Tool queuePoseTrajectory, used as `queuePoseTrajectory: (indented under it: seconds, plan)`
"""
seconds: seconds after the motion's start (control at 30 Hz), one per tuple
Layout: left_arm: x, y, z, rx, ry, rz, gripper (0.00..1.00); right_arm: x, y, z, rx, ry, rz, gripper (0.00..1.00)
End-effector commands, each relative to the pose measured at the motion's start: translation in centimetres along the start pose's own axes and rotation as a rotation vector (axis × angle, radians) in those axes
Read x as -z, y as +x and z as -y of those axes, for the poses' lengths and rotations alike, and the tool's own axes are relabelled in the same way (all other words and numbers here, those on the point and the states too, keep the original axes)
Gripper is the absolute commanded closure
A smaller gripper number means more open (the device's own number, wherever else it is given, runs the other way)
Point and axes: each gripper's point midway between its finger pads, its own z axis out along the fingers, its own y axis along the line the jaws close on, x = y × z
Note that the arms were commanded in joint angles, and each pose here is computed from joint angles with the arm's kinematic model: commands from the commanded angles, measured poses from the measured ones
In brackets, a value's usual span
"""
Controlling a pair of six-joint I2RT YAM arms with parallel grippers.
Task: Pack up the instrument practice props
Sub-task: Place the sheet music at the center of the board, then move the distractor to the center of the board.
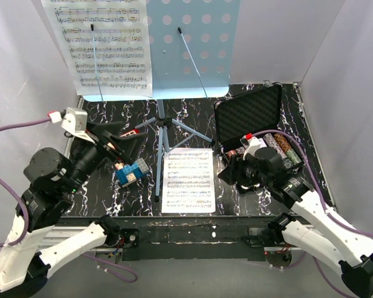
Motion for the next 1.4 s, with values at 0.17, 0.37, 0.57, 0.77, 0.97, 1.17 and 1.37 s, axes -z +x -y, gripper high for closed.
queuePoseTrajectory:
  seconds: [0.17, 0.37, 0.57, 0.77, 0.97, 1.17, 1.37]
  plan:
    - [2.6, 5.7, 1.0, 0.153, 0.12, -0.077, 0.02, -0.2, 0.3, 6.6, -0.096, 0.357, 0.038, 0.34]
    - [2.3, 10.4, 1.3, 0.253, 0.146, -0.193, 0.02, -1.1, 1.6, 10.2, -0.073, 0.547, -0.073, 0.36]
    - [2.2, 15.3, 0.6, 0.344, 0.132, -0.275, 0.03, -2.6, 0.2, 10.6, -0.059, 0.568, -0.086, 0.43]
    - [2.7, 16.7, 0.2, 0.362, 0.133, -0.276, 0.03, -4.2, 0.2, 10.4, -0.033, 0.538, -0.136, 0.5]
    - [2.8, 18.2, -0.2, 0.371, 0.119, -0.309, 0.02, -5.6, 2.6, 11.1, -0.063, 0.545, -0.237, 0.52]
    - [2.6, 19.2, -0.4, 0.371, 0.113, -0.332, 0.02, -6.1, 3.5, 12.1, -0.066, 0.578, -0.272, 0.51]
    - [2.7, 19.7, -0.4, 0.372, 0.114, -0.345, 0.02, -6.2, 4.0, 13.1, -0.064, 0.612, -0.299, 0.52]
